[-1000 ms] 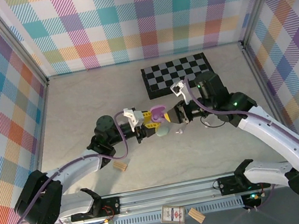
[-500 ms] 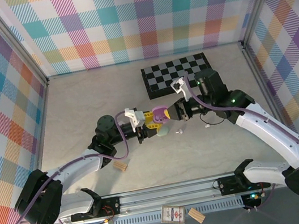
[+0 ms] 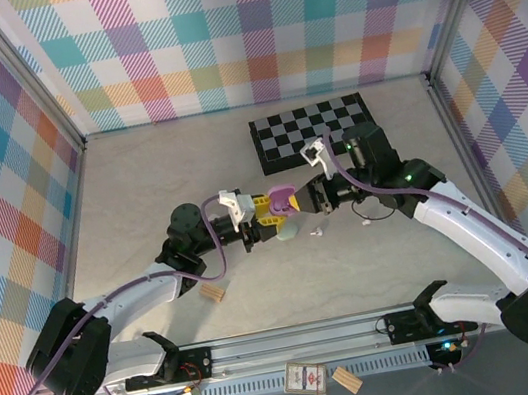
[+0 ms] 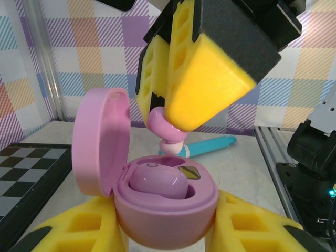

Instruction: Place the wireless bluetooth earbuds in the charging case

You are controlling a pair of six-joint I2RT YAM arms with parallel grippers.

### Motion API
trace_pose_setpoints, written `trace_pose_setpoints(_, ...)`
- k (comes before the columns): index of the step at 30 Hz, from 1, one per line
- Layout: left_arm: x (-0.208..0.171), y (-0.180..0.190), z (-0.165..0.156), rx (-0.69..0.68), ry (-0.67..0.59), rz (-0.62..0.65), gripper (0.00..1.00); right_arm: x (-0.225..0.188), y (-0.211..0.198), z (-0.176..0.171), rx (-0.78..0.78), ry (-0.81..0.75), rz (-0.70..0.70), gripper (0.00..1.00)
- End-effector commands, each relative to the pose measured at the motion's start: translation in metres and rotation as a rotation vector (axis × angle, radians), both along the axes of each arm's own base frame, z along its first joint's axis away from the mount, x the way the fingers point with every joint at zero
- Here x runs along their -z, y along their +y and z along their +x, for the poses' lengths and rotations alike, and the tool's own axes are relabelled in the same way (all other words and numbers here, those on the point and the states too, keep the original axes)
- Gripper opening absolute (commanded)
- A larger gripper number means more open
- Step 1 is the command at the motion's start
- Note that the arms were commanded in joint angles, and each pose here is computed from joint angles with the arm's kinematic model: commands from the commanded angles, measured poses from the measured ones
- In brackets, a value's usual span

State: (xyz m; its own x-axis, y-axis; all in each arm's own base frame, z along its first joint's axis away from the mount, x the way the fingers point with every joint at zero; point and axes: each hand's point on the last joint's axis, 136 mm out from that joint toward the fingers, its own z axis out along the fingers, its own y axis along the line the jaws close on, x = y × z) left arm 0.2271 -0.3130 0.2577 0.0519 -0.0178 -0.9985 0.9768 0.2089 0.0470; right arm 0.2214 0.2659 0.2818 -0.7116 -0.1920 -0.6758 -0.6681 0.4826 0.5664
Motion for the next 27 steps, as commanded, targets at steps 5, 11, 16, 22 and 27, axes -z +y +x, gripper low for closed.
trace_pose_setpoints(5, -0.029, -0.007, -0.002, 0.021, -0.072, -0.077, 0.33, 0.007, 0.000, 0.001, -0.005, 0.017, -0.002, 0.23)
trace_pose_setpoints(11, -0.030, -0.006, -0.004, 0.023, -0.075, -0.069, 0.33, 0.012, -0.003, 0.007, 0.027, 0.035, -0.018, 0.24)
trace_pose_setpoints(16, -0.031, -0.005, -0.002, 0.010, -0.079, -0.071, 0.33, 0.012, 0.001, 0.005, 0.004, 0.057, -0.009, 0.25)
trace_pose_setpoints(22, -0.032, -0.006, -0.001, 0.009, -0.083, -0.074, 0.33, 0.005, 0.001, 0.005, 0.001, 0.052, -0.002, 0.32)
trace_pose_setpoints(27, -0.030, -0.006, -0.001, 0.006, -0.081, -0.074, 0.33, -0.009, -0.003, 0.006, 0.029, 0.009, 0.007, 0.38)
